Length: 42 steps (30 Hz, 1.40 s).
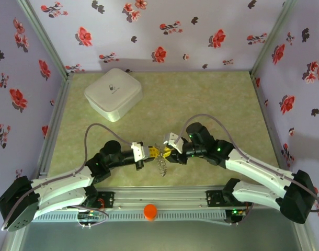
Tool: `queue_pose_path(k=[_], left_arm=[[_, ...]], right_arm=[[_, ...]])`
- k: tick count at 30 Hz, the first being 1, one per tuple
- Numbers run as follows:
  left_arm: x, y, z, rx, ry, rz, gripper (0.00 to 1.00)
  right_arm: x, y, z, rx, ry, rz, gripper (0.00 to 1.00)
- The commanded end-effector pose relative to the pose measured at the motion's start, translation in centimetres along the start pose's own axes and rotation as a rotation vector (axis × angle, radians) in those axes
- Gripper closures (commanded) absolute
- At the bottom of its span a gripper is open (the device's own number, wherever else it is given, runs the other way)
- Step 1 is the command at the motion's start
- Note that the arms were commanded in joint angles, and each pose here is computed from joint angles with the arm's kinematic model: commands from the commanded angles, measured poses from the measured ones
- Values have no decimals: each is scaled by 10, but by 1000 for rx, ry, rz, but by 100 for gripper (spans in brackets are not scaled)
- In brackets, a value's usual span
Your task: Put the keys on the keyring
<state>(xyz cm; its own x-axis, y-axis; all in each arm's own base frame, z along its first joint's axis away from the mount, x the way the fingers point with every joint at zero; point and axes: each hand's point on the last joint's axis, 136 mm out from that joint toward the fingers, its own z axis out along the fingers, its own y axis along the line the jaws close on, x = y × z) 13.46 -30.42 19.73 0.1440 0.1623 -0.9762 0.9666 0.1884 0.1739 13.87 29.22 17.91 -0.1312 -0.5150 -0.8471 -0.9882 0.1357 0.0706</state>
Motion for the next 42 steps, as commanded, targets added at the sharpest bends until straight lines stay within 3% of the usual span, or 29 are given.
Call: queue_pose_path(k=[1,9,17,23,29,34,38,42], left_arm=[[-10,3,1,-16,-40,20,100],[-7,3,3,-10,-27,23,100],[-9,3,3,-7,-32,23,100],[-20,0,4,22,-63,11,100],[-17,-1,6,26,-59,14,100],[-10,-1,8,28,-50,-1,100],[-5,-2,12,34,-49,-17,100],[-8,-1,14,35,-67,-28,100]], right_arm=[[-12,2,-8,11,-23,-14,76],[-14,2,-11,17,-29,-44,81],[-4,-1,-6,23,15,-39,98],[13,-13,3,67,94,-39,100],[16,-12,5,53,106,-41,94],[-2,-1,-8,44,-11,-102,77],[-13,6,-12,25,-95,-128,74],[-10,4,-7,18,-82,-117,74]])
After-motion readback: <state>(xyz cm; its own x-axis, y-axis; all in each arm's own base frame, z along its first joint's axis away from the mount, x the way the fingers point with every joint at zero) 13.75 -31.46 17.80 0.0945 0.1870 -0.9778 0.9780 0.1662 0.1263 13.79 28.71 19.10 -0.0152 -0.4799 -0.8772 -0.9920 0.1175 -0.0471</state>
